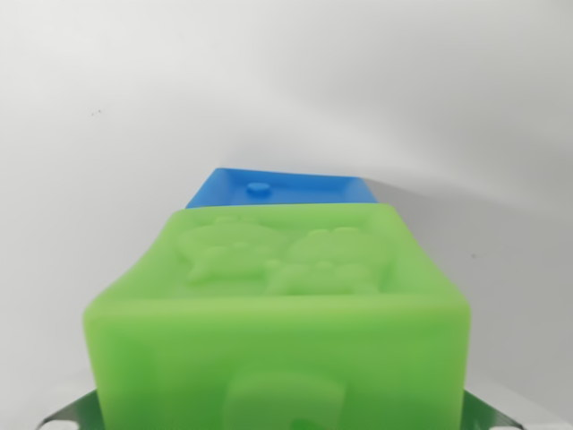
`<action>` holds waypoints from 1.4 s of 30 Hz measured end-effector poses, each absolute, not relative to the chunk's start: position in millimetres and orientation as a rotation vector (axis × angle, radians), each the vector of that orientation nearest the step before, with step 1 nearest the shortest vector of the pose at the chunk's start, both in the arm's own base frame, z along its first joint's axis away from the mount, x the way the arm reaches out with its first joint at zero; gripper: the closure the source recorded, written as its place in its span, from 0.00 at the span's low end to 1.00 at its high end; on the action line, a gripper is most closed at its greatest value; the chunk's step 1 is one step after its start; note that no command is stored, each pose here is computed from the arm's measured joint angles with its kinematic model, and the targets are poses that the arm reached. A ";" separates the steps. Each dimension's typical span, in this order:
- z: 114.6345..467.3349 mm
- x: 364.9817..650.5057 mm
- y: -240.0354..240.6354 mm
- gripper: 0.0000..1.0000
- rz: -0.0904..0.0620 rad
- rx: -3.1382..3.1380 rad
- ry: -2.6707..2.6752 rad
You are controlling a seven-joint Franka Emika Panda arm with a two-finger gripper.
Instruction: Stack cube
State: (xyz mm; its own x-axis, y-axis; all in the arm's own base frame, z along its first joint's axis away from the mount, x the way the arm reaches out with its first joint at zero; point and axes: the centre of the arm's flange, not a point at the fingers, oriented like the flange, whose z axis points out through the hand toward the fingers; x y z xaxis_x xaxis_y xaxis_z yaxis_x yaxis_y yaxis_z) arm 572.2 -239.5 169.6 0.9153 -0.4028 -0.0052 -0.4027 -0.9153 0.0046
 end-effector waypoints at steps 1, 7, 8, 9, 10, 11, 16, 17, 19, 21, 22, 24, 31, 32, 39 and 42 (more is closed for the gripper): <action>169.6 572.2 -239.5 0.00 -0.009 3.071 -0.646; 169.6 572.2 -239.5 0.00 -0.009 3.071 -0.646; 169.6 572.2 -239.5 0.00 -0.009 3.071 -0.646; 169.6 572.2 -239.5 0.00 -0.009 3.071 -0.646; 169.6 572.2 -239.5 0.00 -0.009 3.071 -0.646; 169.6 572.2 -239.5 0.00 -0.009 3.071 -0.646; 169.6 572.2 -239.5 0.00 -0.009 3.071 -0.646; 169.6 572.2 -239.5 0.00 -0.009 3.071 -0.646; 169.6 572.2 -239.5 0.00 -0.009 3.071 -0.646; 169.6 572.2 -239.5 0.00 -0.009 3.071 -0.646; 169.6 572.2 -239.5 0.00 -0.009 3.071 -0.646; 169.5 572.2 -239.5 0.00 -0.009 3.071 -0.646; 169.5 572.3 -239.4 0.00 -0.009 3.071 -0.645; 169.5 572.3 -239.3 0.00 -0.009 3.071 -0.645; 174.3 572.8 -239.4 0.00 -0.007 3.071 -0.645; 180.0 573.0 -239.5 0.00 -0.006 3.071 -0.645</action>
